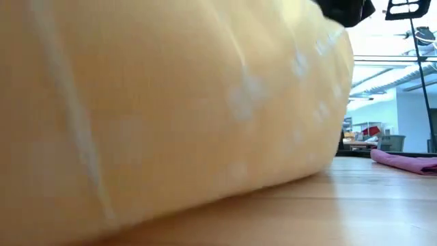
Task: Fold towel
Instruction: Fold the yellow towel
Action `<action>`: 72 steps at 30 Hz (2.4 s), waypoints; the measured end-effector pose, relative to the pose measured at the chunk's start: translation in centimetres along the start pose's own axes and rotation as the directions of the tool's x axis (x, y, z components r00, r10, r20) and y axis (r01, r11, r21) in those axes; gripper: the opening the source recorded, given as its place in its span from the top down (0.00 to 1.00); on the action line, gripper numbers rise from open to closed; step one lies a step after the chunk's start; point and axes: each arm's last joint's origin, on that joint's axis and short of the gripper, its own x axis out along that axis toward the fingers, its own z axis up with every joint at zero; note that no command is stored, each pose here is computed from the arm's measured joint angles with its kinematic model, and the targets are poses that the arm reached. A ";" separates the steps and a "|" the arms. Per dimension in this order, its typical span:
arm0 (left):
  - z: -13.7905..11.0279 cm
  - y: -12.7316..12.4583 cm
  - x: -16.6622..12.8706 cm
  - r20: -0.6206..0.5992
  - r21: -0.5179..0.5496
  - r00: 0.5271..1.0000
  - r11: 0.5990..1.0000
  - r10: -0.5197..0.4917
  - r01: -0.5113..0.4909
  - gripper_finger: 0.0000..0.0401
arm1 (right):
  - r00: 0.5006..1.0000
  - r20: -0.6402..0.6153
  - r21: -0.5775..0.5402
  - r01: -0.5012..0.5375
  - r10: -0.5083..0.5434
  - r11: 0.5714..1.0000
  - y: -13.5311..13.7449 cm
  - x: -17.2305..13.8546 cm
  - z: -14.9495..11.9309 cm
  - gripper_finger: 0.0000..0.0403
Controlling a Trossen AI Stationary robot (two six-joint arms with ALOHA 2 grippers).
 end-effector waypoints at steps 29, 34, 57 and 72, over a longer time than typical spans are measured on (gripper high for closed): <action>0.4 2.7 0.9 -0.034 0.031 0.994 0.995 0.101 -0.100 0.47 | 0.992 -0.006 0.476 -0.111 0.129 0.873 7.9 3.5 -3.3 0.65; 0.5 3.0 1.0 -0.033 0.051 0.993 0.993 0.112 -0.110 0.47 | 0.981 -0.127 0.564 -0.050 0.146 0.824 8.9 3.5 -4.0 0.53; 3.0 4.7 -5.8 -0.126 0.034 0.979 0.987 0.159 -0.156 0.47 | 0.962 -0.274 0.589 0.159 0.011 0.792 9.6 -0.7 -2.5 0.52; -1.8 4.6 -7.5 -0.422 0.056 0.862 0.957 0.281 -0.285 0.47 | 0.986 -0.137 0.547 0.153 -0.092 0.823 8.7 -0.3 -1.1 0.52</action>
